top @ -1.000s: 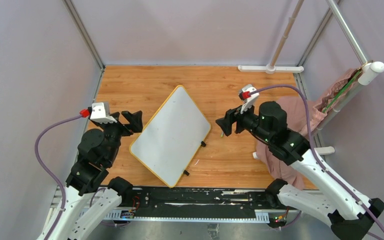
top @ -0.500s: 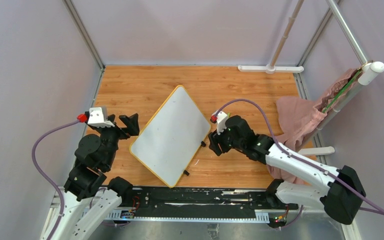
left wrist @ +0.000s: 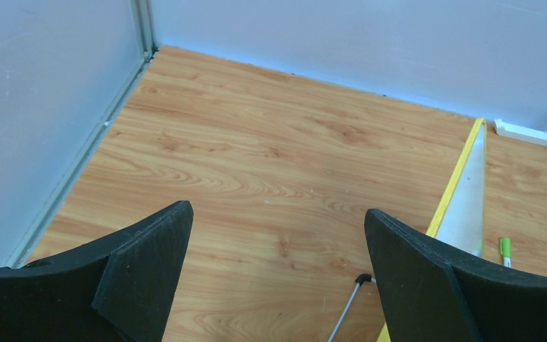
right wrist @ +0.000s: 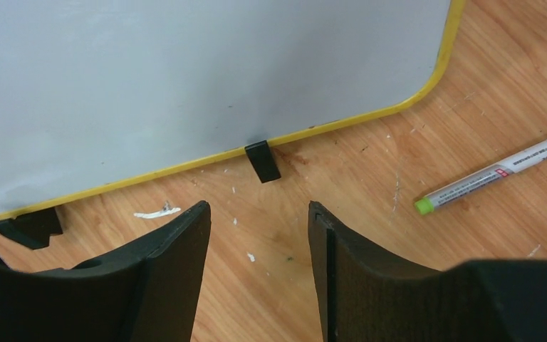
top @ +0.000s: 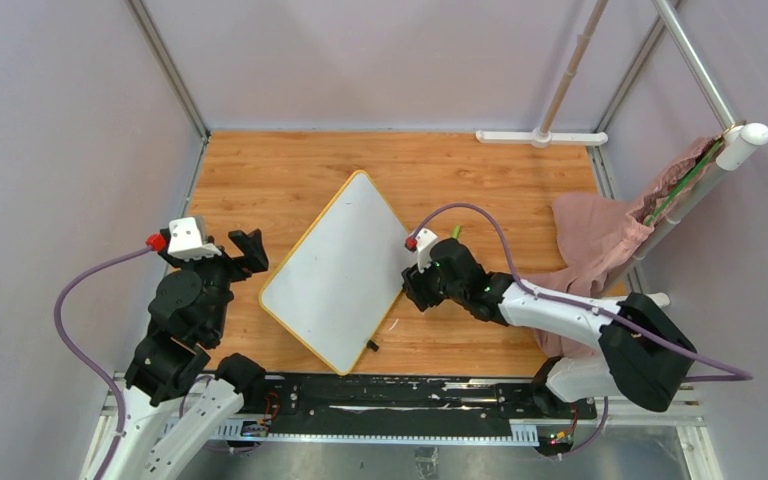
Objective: Write a sentence on the whiteboard
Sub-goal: Move the whiteboard to the center of the board.
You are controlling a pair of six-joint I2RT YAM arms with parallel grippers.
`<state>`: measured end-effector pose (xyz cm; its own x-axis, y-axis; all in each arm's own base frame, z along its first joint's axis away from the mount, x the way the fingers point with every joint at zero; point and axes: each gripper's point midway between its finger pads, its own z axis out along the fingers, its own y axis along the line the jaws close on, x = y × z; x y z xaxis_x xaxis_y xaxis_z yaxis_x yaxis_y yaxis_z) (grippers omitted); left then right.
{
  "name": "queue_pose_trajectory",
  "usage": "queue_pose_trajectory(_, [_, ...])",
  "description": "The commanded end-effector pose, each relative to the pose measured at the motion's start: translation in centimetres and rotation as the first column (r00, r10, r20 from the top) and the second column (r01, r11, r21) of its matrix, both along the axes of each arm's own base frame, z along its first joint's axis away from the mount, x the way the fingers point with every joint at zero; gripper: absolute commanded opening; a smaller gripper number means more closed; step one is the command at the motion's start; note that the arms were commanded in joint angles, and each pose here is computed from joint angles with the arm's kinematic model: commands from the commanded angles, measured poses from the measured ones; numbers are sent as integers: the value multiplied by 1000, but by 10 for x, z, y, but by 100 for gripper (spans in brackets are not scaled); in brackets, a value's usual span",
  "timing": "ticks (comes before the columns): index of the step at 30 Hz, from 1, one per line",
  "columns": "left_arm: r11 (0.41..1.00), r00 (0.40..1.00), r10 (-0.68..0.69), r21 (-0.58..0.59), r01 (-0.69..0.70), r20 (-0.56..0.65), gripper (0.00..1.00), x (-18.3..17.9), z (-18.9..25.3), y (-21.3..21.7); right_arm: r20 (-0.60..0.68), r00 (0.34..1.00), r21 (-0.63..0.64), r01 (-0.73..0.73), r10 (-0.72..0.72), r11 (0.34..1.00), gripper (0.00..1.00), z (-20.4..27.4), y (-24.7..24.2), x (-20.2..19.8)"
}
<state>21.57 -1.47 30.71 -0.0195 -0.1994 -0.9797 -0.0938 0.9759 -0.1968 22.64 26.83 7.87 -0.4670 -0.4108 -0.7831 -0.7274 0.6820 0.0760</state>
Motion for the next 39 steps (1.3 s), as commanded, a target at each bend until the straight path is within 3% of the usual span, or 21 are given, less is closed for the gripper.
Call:
queue_pose_trajectory(1, [999,999,37,-12,-37,28,96,-4,11,8,74,997,27,21,-23,999,57,1,9,14])
queue_pose_trajectory(26, [999,999,32,-8,-32,22,96,-4,10,6,29,1000,-52,9,-7,999,56,-50,12,18])
queue_pose_trajectory(39, [1000,999,27,-5,-27,18,96,-3,8,5,50,998,-90,33,-28,995,47,-60,7,26])
